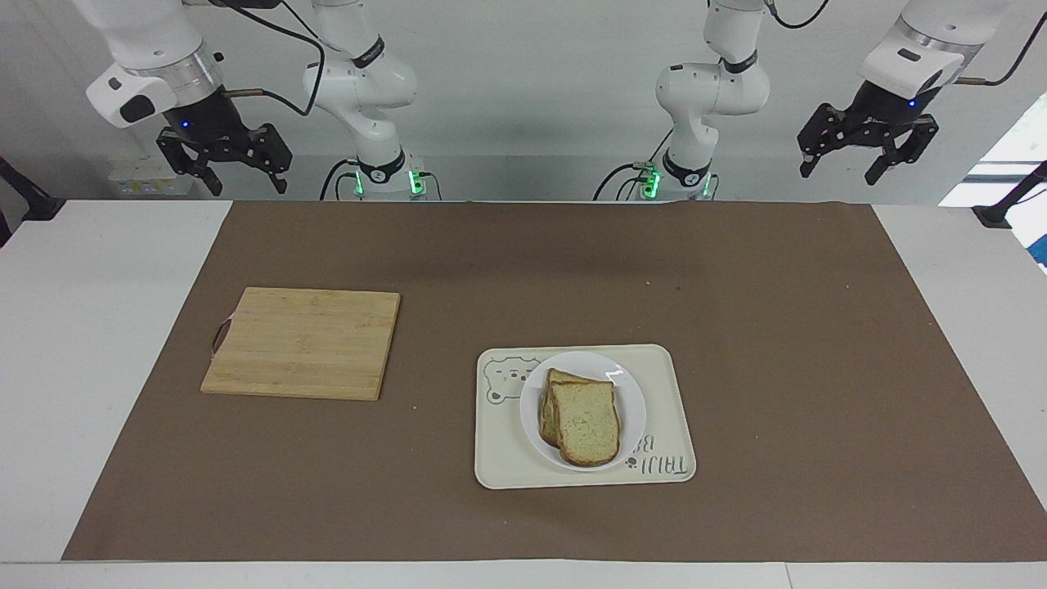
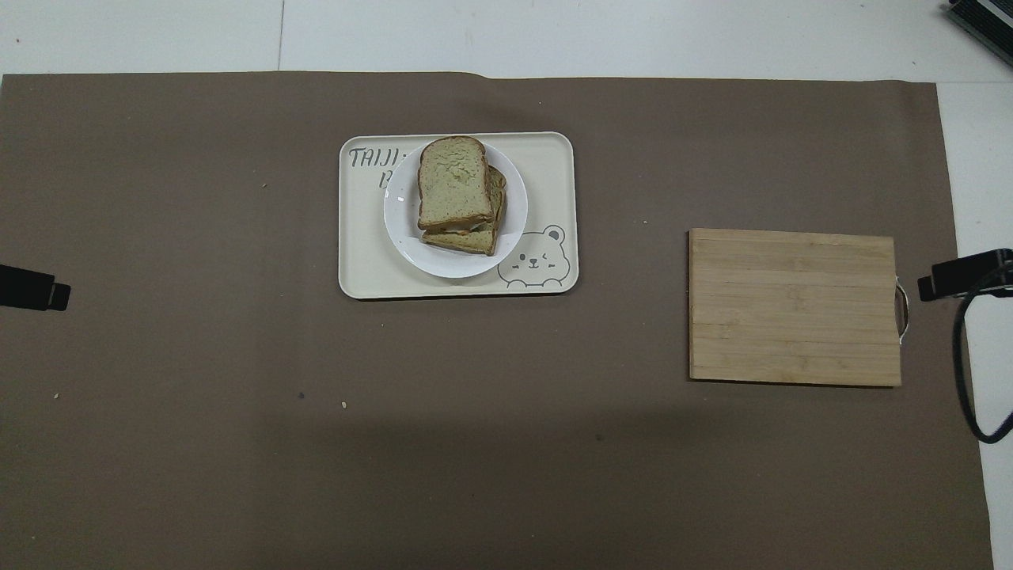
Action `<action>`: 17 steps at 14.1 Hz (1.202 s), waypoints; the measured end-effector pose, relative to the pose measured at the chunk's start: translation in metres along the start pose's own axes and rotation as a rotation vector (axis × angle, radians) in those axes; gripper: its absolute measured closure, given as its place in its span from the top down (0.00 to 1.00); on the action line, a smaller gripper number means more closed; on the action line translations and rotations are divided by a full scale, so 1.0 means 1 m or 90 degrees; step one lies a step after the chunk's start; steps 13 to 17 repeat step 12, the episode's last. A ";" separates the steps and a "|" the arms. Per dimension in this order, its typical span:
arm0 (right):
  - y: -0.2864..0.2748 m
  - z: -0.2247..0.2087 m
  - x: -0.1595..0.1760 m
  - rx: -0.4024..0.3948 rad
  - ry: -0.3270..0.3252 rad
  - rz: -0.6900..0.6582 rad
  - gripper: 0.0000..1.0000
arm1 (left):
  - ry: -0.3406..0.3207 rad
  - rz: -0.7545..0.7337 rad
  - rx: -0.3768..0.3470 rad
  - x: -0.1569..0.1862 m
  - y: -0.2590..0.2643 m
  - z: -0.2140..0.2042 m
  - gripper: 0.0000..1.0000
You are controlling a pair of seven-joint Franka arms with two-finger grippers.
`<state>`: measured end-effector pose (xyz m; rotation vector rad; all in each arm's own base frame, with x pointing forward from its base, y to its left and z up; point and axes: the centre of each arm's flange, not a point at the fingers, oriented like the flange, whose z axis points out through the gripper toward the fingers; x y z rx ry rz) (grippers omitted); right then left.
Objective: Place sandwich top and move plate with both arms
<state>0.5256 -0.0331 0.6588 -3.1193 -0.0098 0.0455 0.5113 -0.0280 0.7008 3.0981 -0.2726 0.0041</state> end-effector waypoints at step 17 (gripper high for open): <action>0.000 0.000 0.000 0.000 0.000 0.000 1.00 | 0.019 -0.024 0.002 0.011 -0.019 -0.012 1.00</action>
